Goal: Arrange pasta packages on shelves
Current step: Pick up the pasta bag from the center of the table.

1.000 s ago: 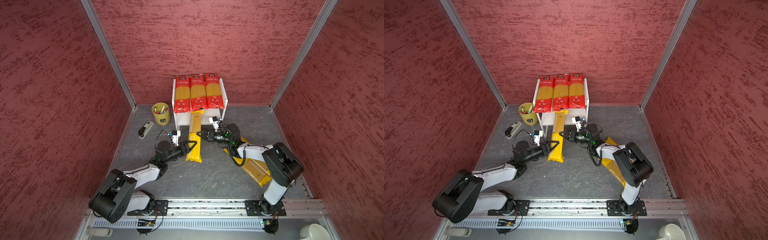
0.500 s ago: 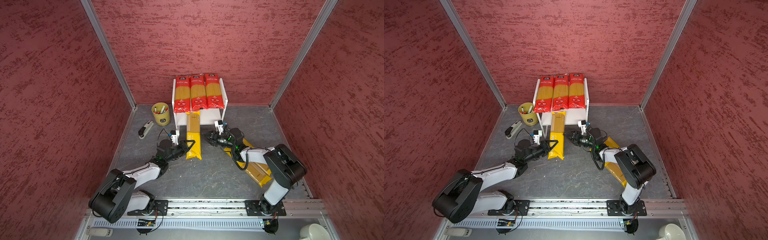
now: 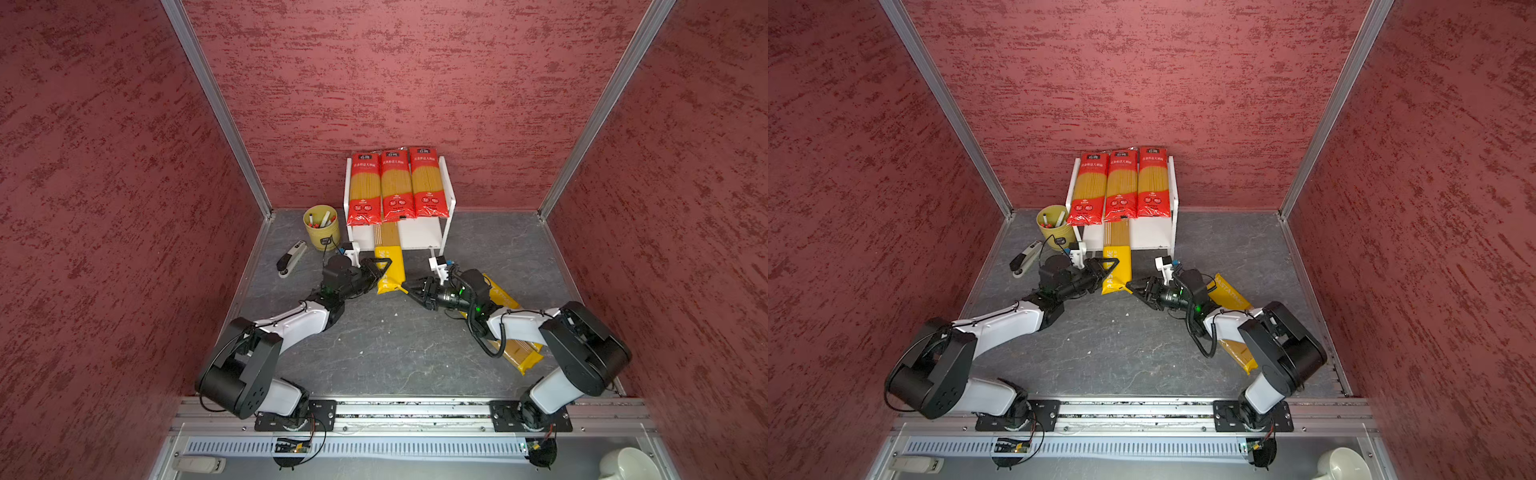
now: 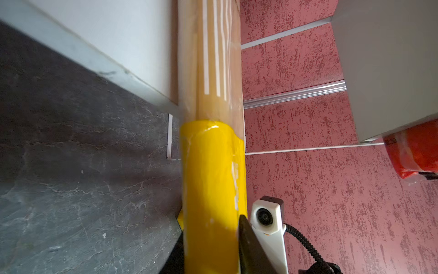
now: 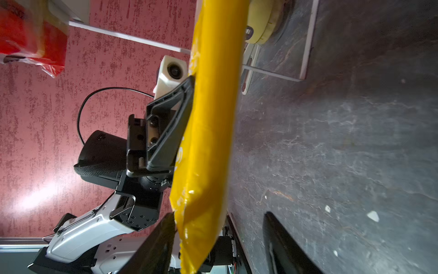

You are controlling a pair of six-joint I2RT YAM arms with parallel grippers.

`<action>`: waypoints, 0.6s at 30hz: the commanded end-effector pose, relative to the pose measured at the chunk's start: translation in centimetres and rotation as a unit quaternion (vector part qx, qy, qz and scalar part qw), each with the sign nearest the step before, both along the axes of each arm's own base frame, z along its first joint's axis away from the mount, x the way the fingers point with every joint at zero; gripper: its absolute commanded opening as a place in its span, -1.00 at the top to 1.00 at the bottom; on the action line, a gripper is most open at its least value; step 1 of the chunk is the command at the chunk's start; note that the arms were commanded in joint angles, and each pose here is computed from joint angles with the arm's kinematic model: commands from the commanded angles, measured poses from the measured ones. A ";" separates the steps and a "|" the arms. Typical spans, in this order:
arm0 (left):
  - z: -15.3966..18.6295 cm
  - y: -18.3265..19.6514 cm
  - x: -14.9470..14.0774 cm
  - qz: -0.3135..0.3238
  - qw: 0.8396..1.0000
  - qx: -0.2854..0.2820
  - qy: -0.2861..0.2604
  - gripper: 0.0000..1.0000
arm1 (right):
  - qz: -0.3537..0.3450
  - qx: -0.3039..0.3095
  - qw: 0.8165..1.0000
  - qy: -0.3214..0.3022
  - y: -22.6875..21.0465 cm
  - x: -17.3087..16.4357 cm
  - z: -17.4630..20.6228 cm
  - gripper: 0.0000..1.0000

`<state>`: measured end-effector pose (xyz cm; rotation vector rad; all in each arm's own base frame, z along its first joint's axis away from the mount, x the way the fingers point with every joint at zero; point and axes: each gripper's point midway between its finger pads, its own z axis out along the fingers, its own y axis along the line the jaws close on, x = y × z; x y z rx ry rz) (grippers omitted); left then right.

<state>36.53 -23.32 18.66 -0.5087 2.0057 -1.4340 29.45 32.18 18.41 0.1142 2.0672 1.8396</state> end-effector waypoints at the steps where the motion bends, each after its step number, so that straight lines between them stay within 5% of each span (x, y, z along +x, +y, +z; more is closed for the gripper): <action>1: 2.7 -0.2 1.0 0.004 0.999 -0.015 -0.042 0.37 | 0.010 0.031 0.999 -0.016 1.3 0.5 2.4 -0.09; 8: 2.6 0.2 1.0 0.011 0.999 -0.003 -0.045 0.30 | 0.022 0.040 0.999 -0.018 2.3 0.0 3.2 0.30; 13: 2.6 0.2 0.4 0.003 0.999 -0.013 -0.039 -0.02 | 0.011 0.025 0.999 -0.030 2.4 0.7 3.6 0.74; 18: 2.3 1.9 -1.0 0.019 0.999 0.000 -0.034 -0.22 | 0.005 0.032 0.999 -0.036 2.7 2.3 4.6 0.90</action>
